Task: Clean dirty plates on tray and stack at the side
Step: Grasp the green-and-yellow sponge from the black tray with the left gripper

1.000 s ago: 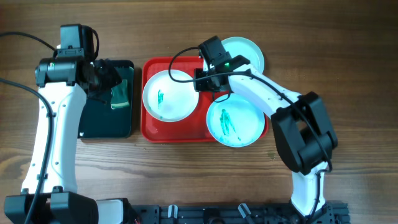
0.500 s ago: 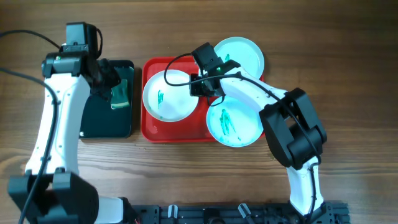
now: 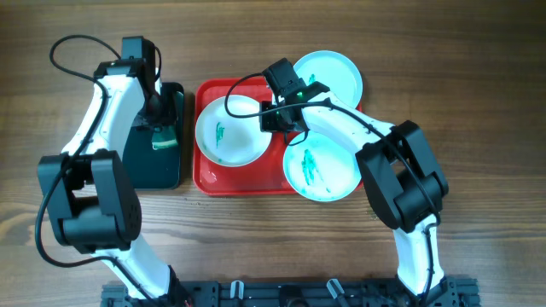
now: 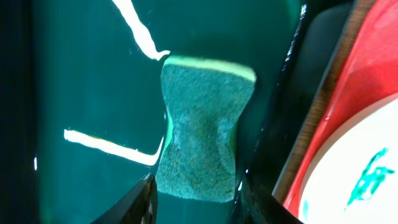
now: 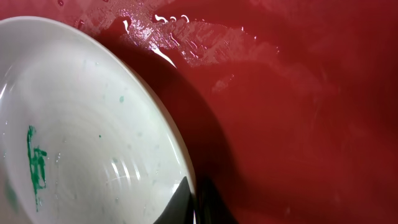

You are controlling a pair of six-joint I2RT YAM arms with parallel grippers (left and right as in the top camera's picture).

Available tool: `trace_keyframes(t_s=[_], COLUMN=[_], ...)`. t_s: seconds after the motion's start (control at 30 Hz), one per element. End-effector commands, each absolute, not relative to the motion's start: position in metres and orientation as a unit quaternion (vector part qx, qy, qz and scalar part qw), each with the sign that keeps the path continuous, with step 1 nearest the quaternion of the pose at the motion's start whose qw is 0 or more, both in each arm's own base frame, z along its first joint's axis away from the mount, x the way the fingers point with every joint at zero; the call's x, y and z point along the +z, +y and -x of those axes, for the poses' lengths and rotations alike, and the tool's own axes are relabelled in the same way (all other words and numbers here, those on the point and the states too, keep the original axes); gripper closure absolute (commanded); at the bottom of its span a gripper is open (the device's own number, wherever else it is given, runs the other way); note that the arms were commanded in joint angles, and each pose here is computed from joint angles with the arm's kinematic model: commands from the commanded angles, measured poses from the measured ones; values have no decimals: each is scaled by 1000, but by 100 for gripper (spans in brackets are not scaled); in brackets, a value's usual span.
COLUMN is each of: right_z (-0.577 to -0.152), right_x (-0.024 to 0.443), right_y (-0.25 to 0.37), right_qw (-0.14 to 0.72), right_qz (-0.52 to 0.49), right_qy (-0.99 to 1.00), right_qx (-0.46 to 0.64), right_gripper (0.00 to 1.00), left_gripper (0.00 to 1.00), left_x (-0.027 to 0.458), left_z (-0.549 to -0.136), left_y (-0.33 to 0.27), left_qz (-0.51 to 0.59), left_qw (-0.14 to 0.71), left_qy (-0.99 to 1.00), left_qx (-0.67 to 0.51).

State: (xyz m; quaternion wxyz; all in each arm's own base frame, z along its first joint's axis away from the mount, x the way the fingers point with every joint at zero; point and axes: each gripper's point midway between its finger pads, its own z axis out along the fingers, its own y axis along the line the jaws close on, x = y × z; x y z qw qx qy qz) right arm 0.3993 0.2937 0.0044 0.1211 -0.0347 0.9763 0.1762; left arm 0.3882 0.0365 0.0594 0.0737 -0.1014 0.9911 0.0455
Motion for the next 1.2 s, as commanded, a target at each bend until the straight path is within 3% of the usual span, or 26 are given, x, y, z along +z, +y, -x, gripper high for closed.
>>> trace_keyframes(t_s=[0.0, 0.87, 0.97, 1.03, 1.17], right_z=[-397, -397, -397, -397, -397], right_x=[-11, -11, -11, -11, -11], right_y=[292, 292, 292, 292, 292], right_qw=[111, 113, 113, 113, 113], right_qz=[38, 40, 41, 40, 40], right_qy=[980, 980, 980, 980, 980], right_qx=[160, 161, 161, 161, 161], right_gripper=[95, 95, 94, 94, 95], left_gripper=[59, 75, 81, 95, 96], left_x=[50, 7, 6, 5, 9], left_z=[-389, -399, -399, -398, -397], left_y=[37, 36, 40, 44, 44], left_qz=[80, 68, 69, 70, 73], left_qw=[67, 52, 51, 50, 50], left_qy=[995, 996, 996, 996, 996], left_qx=[4, -37, -28, -14, -14])
